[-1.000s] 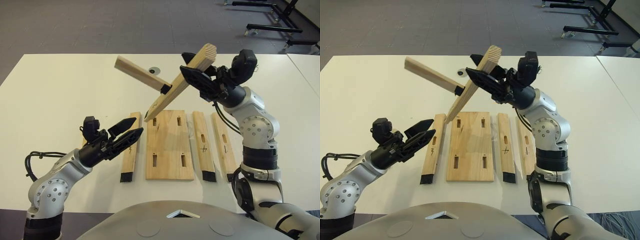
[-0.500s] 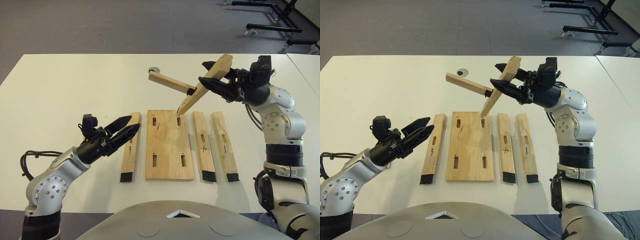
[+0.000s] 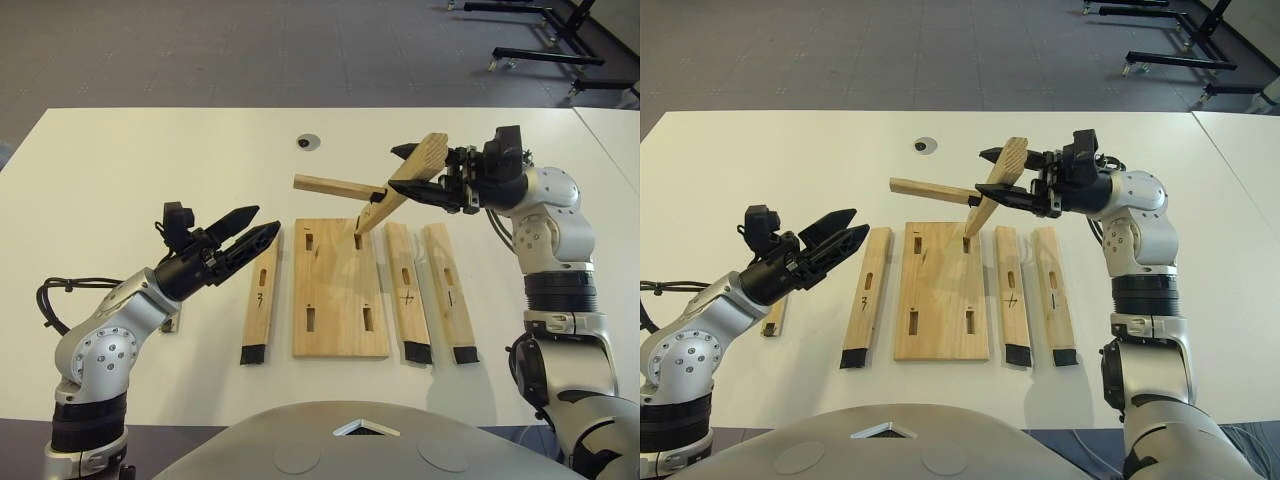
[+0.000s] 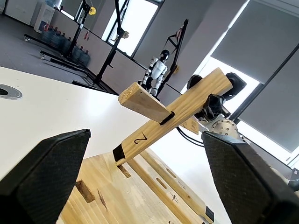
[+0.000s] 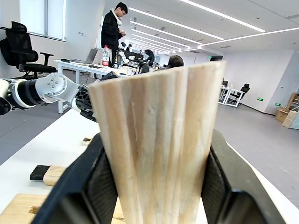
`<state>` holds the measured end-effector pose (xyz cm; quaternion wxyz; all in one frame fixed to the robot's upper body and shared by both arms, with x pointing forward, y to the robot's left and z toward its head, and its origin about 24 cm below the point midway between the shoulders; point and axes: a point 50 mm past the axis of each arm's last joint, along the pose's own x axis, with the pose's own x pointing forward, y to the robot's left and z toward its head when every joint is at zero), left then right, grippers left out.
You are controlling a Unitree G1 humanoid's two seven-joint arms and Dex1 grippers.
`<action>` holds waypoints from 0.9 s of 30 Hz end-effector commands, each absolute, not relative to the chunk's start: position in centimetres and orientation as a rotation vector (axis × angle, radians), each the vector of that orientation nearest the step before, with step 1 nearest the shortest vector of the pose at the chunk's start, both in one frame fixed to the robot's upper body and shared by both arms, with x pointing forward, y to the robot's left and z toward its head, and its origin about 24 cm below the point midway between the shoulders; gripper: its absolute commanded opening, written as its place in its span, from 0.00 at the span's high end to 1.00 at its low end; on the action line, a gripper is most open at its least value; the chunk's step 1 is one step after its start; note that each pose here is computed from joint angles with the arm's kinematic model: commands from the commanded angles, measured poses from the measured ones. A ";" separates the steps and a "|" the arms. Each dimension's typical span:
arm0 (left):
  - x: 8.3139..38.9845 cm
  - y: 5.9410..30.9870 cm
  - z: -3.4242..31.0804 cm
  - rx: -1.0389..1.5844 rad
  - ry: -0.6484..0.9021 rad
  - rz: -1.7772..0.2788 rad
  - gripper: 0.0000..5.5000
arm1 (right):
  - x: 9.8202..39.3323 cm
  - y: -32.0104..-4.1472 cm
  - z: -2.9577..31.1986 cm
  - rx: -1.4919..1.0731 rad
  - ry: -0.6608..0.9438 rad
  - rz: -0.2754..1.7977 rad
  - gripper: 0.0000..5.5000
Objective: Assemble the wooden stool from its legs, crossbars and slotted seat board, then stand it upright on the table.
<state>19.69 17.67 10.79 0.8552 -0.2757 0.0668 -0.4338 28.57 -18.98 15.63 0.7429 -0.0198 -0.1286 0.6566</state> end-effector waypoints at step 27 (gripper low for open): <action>19.6 19.2 10.3 -0.576 0.146 -0.883 0.21 | 28.9 -19.5 13.0 -0.009 0.104 1.400 0.53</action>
